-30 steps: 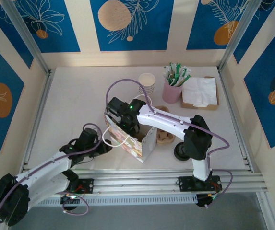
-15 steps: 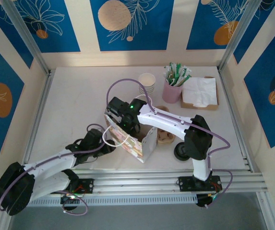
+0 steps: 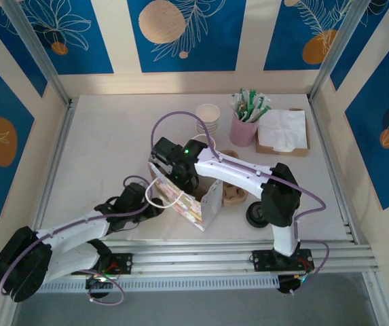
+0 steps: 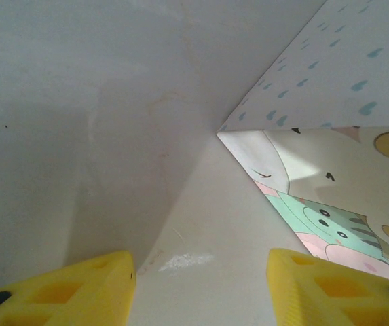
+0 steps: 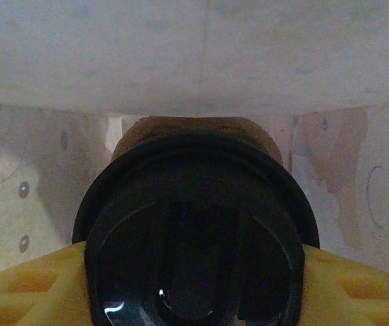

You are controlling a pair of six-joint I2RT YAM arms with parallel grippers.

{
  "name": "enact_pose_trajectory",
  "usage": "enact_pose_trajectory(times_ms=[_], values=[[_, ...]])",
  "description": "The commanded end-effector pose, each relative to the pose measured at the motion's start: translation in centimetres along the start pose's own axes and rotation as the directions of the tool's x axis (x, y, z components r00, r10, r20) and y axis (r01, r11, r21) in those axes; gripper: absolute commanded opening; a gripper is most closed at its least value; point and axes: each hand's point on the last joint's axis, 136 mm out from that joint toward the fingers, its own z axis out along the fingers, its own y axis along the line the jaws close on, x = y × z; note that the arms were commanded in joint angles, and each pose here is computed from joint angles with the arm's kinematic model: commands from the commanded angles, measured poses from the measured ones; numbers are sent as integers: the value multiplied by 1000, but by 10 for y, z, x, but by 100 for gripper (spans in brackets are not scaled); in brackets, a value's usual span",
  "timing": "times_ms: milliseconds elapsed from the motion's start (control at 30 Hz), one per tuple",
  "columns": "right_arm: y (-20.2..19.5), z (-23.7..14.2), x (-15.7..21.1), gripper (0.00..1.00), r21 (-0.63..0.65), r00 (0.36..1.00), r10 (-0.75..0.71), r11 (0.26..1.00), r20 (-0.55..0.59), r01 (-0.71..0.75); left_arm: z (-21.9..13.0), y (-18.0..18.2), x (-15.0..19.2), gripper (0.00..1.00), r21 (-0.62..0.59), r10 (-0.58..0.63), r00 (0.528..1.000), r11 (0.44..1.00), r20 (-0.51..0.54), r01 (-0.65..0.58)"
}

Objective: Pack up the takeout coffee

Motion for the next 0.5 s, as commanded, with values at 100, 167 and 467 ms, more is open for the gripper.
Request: enact_pose_trajectory(times_ms=[100, 167, 467], values=[[-6, -15, 12, 54, 13, 1000, 21, 1000, -9, -20, 2, -2, -8, 55, -25, 5, 1000, 1000, 29, -4], [-6, -15, 12, 55, 16, 1000, 20, 1000, -8, -20, 3, -2, -9, 55, -25, 8, 1000, 1000, 28, -8], [-9, -16, 12, 55, 23, 1000, 24, 999, -6, -24, 3, -1, -10, 55, -42, 12, 999, 999, 31, -11]])
